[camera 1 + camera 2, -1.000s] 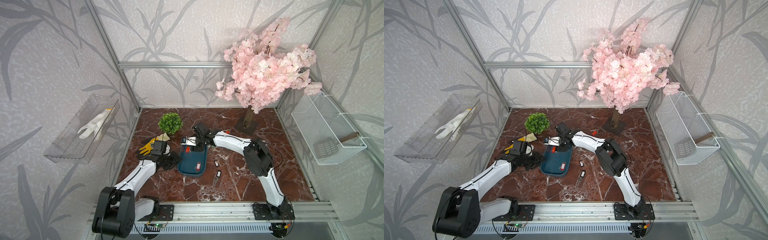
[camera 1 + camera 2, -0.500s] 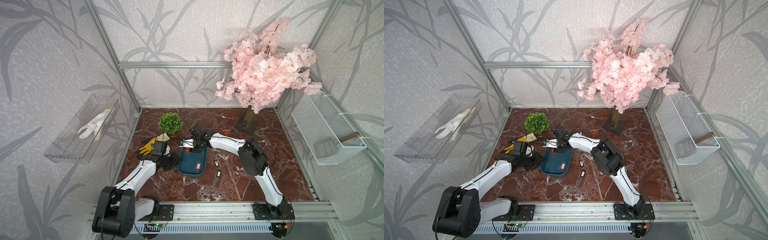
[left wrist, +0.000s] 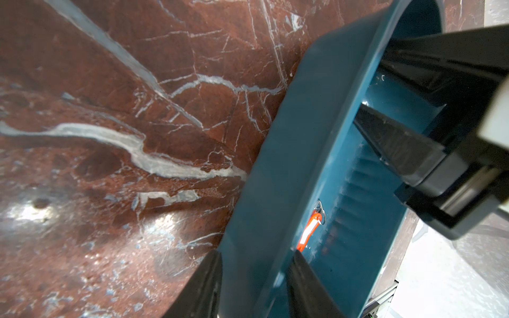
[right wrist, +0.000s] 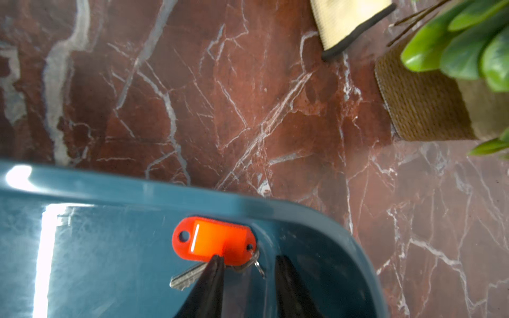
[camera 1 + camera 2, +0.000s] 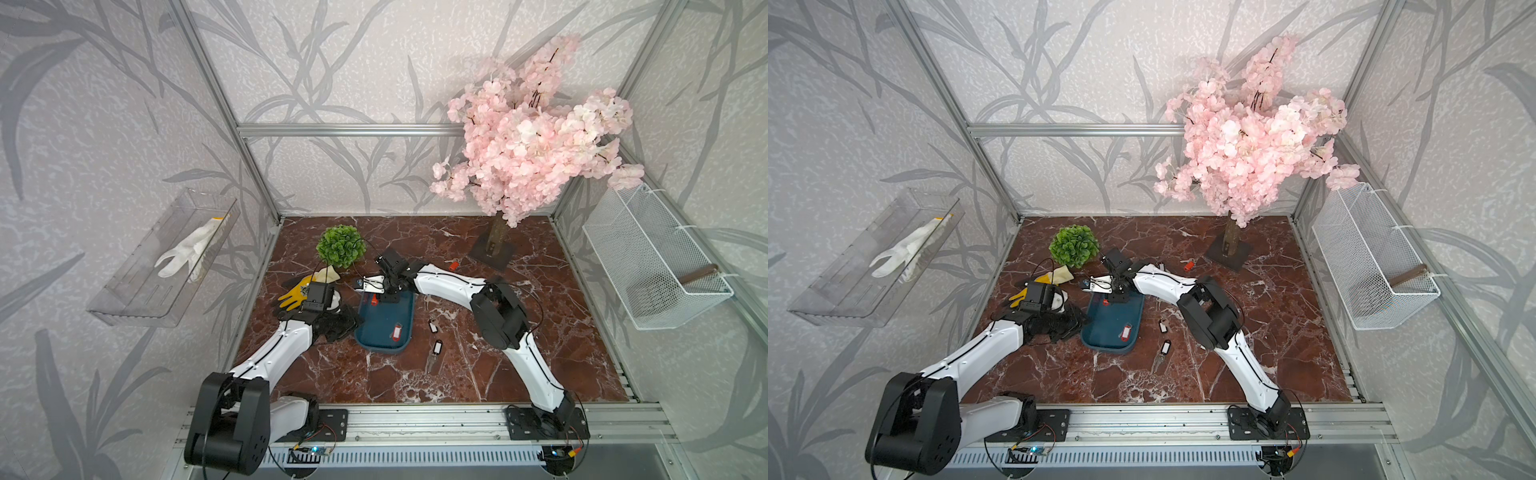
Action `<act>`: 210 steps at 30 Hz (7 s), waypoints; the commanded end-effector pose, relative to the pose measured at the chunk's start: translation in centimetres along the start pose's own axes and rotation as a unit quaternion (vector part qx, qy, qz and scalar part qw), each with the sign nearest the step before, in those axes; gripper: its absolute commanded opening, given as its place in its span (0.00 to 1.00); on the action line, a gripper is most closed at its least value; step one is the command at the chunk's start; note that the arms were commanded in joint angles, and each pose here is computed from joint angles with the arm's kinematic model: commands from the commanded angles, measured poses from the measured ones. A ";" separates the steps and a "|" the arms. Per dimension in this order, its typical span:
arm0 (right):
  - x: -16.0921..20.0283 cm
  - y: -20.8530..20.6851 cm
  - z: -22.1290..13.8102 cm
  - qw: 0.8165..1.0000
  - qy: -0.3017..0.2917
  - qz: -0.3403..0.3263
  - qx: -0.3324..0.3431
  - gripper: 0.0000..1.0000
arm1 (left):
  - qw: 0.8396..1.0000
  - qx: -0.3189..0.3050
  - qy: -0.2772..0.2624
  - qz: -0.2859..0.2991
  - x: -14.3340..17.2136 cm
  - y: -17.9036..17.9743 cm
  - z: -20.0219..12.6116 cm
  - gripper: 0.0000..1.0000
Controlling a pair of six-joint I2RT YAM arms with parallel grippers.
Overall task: Take the keys out of the storage box
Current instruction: Pick up the key from the storage box, then place the key at the center of the board, then adjust the storage box at the center of the board.
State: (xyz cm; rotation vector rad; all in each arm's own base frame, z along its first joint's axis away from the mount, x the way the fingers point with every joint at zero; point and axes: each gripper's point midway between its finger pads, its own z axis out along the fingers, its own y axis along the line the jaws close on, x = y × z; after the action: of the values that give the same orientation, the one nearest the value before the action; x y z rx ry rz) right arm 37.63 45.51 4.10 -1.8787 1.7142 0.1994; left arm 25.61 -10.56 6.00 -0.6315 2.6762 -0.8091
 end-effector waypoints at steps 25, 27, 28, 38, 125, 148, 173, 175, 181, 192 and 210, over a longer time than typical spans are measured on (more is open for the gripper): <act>0.3 0.5 -0.7 0.999 0.032 0.005 -0.014 0.00 | 1.000 -0.016 -0.009 0.004 -0.1 0.8 -0.2 0.45; -0.2 0.0 -1.4 1.000 0.022 0.008 -0.003 0.00 | 1.000 -0.016 -0.012 0.005 -0.2 0.7 -0.3 0.46; -0.4 -0.2 -1.8 1.000 0.017 0.010 0.004 0.00 | 1.000 -0.017 -0.014 0.005 -0.2 0.8 -0.4 0.46; -1.6 -0.3 -5.5 0.999 -0.018 0.027 0.025 0.00 | 0.999 -0.014 -0.037 0.007 -1.0 0.4 -1.1 0.59; 22.2 5.9 -19.1 0.764 0.024 0.615 0.192 0.51 | 0.994 -0.013 -0.074 0.075 -5.0 -2.4 -2.8 0.78; 23.3 3.9 -25.5 0.745 -0.063 0.595 0.296 0.99 | 0.969 -0.180 -0.024 0.167 -4.5 -1.8 3.0 0.36; 23.9 4.1 -25.8 0.746 -0.052 0.597 0.291 0.99 | 0.961 -0.196 0.053 0.186 -2.1 -1.8 0.2 0.00; 23.8 4.2 -25.8 0.747 -0.053 0.601 0.278 0.99 | 0.964 -0.189 0.069 0.176 -1.7 -1.9 -0.4 0.00; 23.4 4.1 -25.9 0.747 -0.045 0.620 0.234 0.99 | 0.976 -0.125 0.114 0.141 -1.0 -3.2 -1.6 0.00; 23.1 4.2 -25.5 0.747 -0.040 0.632 0.201 0.99 | 0.973 -0.135 0.121 0.143 -1.7 -2.7 -1.7 0.00; 19.6 4.0 -25.6 0.776 -0.081 0.612 0.130 0.99 | 0.961 -0.175 0.130 0.172 -0.9 -1.0 1.1 0.00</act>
State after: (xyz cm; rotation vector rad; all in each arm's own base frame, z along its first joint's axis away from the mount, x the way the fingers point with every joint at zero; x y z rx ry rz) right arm 30.20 15.01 13.73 -0.2484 2.3984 0.5082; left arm 27.32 -11.48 6.36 -0.1411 3.0682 -0.3592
